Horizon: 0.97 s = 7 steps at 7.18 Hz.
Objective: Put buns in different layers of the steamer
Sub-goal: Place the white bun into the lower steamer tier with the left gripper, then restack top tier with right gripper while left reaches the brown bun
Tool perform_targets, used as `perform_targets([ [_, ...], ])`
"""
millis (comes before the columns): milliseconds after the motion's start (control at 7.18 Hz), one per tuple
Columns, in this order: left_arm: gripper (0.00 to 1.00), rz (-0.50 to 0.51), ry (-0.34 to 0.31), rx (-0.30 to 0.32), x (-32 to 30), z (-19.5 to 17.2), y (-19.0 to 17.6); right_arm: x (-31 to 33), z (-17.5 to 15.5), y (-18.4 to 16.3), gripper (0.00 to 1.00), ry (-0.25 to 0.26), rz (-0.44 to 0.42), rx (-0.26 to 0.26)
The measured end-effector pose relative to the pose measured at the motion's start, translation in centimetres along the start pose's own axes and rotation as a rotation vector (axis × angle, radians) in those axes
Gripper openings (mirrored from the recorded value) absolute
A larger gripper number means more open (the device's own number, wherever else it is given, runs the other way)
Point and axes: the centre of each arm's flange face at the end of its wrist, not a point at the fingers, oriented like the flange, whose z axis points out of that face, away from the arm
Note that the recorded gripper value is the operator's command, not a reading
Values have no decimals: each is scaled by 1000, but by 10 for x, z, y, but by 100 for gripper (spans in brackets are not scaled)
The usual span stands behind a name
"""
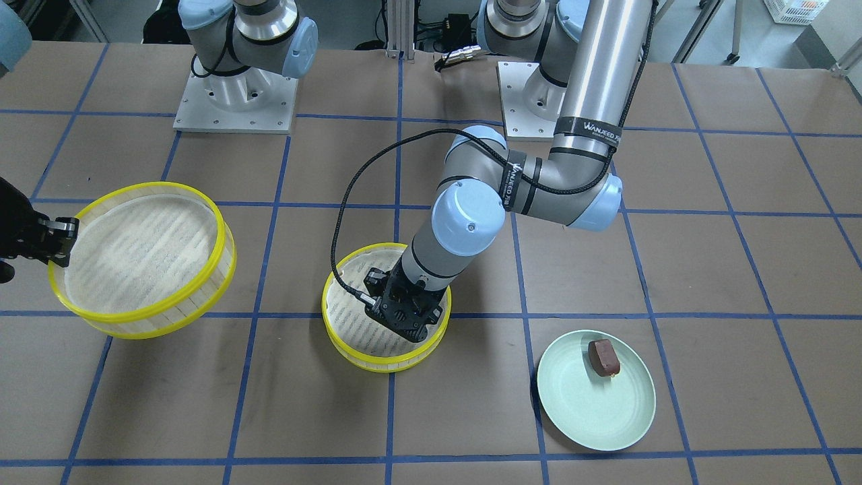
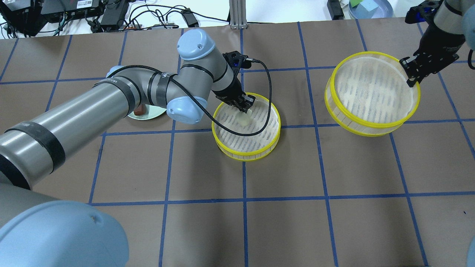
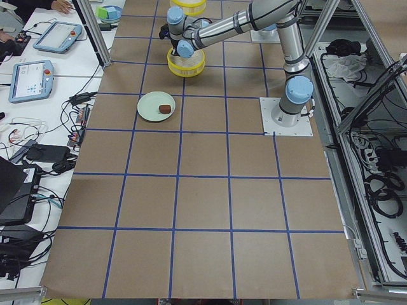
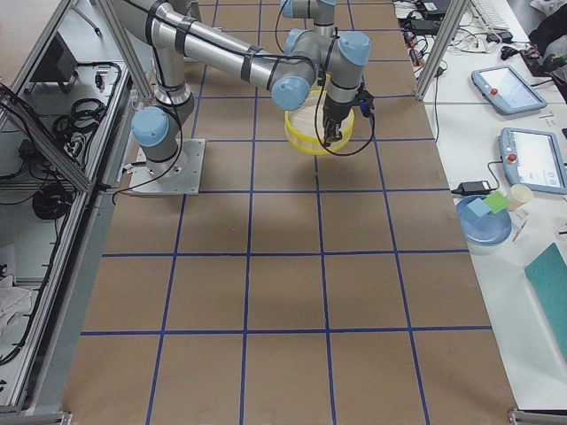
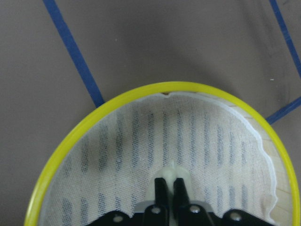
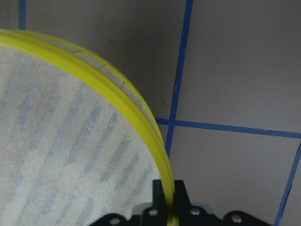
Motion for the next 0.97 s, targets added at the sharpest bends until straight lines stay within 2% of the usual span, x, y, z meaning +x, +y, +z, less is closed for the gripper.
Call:
perform_targets([
  [139, 100, -12, -33, 16, 0, -18, -3, 0, 0, 0, 0, 0, 0, 0],
  [418, 100, -71, -160, -10, -26, -81, -11, 0, 0, 0, 0, 0, 0, 0],
  [696, 100, -213, -214, -41, -95, -170, -1, -2, -2, 0, 0, 0, -4, 3],
  [975, 100, -326, -273, -28, -169, -233, 23, -5, -3, -1, 0, 3, -9, 8],
])
